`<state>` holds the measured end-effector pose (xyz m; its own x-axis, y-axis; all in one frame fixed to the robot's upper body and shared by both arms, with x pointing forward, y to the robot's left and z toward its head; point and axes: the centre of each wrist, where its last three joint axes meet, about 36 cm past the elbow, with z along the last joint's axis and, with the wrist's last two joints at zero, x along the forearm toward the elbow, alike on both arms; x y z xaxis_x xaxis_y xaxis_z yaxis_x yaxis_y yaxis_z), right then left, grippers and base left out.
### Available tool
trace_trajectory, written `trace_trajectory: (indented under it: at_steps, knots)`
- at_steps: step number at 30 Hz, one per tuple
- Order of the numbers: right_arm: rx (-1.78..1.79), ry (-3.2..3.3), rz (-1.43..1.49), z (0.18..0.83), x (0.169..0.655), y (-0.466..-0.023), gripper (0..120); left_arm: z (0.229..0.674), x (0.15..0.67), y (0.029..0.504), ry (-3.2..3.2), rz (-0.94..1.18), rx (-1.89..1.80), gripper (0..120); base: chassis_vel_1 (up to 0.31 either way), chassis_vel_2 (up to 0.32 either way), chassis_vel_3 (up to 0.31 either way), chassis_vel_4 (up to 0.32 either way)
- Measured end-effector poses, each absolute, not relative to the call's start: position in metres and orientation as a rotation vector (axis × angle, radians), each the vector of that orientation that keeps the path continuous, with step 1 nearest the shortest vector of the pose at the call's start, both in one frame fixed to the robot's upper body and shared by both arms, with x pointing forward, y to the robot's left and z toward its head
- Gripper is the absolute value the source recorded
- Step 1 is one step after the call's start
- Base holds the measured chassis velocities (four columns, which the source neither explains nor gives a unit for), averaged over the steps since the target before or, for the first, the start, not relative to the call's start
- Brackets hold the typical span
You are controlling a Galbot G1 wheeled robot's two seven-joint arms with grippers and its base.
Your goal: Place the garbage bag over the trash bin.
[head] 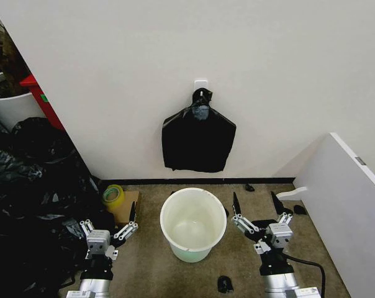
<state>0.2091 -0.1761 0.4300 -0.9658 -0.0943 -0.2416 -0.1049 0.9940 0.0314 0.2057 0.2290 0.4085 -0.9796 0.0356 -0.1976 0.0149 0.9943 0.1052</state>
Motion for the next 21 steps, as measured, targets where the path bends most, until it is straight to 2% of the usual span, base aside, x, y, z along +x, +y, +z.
trace_trajectory:
  at_steps: [21]
  knots:
    - [-0.177,2.898,0.101,0.4229,0.2122,-0.1694,100,0.4039,0.2041,0.2279,2.931,0.147,0.009,100,0.000,0.000,0.000,0.000]
